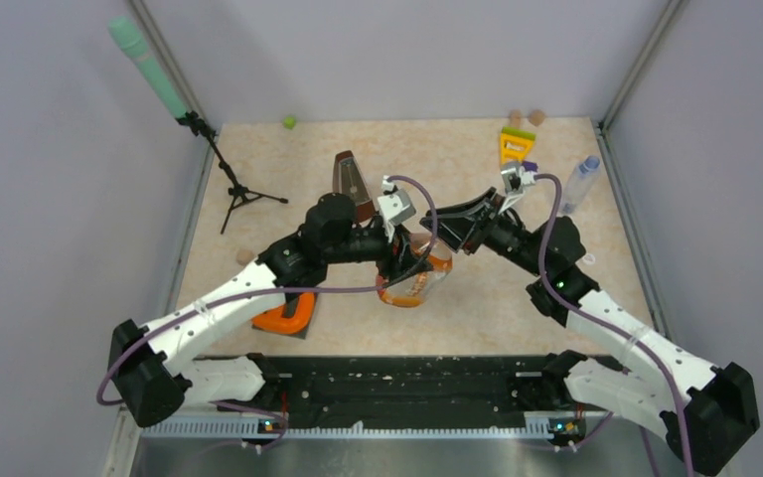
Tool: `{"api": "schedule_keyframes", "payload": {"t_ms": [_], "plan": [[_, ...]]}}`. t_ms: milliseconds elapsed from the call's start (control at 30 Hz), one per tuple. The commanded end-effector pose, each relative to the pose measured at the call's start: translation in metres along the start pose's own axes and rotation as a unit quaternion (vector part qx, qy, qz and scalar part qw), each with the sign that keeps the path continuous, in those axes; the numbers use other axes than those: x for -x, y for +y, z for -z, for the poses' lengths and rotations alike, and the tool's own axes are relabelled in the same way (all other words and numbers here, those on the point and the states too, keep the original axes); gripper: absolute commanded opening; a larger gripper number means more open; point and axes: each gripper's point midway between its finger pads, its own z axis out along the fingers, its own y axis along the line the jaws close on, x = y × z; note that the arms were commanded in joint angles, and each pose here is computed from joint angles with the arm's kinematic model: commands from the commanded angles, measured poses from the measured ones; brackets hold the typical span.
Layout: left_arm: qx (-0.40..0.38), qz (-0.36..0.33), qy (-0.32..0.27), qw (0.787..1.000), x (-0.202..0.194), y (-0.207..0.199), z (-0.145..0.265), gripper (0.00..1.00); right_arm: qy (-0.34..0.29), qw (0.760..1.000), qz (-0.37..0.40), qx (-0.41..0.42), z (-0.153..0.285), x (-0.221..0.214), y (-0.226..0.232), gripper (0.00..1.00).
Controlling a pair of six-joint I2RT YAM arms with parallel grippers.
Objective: Unscrew the bottle caps
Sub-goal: Unscrew the bottle cap from the plastic bottle.
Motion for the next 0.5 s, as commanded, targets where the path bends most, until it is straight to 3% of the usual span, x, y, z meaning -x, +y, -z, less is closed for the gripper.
{"api": "schedule_keyframes", "payload": {"t_ms": [0,333,400,467], "plan": [[-0.159,0.028,-0.016,0.987,0.02,-0.041,0.009,0.0,-0.02,0.994,0.044,0.096,0.006,0.017,0.043,0.01],[-0.279,0.046,0.005,0.959,0.018,-0.069,0.016,0.0,-0.002,0.979,0.07,0.194,0.017,0.016,0.079,0.0],[-0.26,0.047,0.0,0.965,0.02,-0.065,0.014,0.0,0.003,0.98,0.068,0.187,0.016,0.016,0.077,0.0],[-0.212,0.042,-0.013,0.976,0.024,-0.052,0.011,0.0,0.002,0.985,0.063,0.163,0.012,0.018,0.07,0.12]]}}
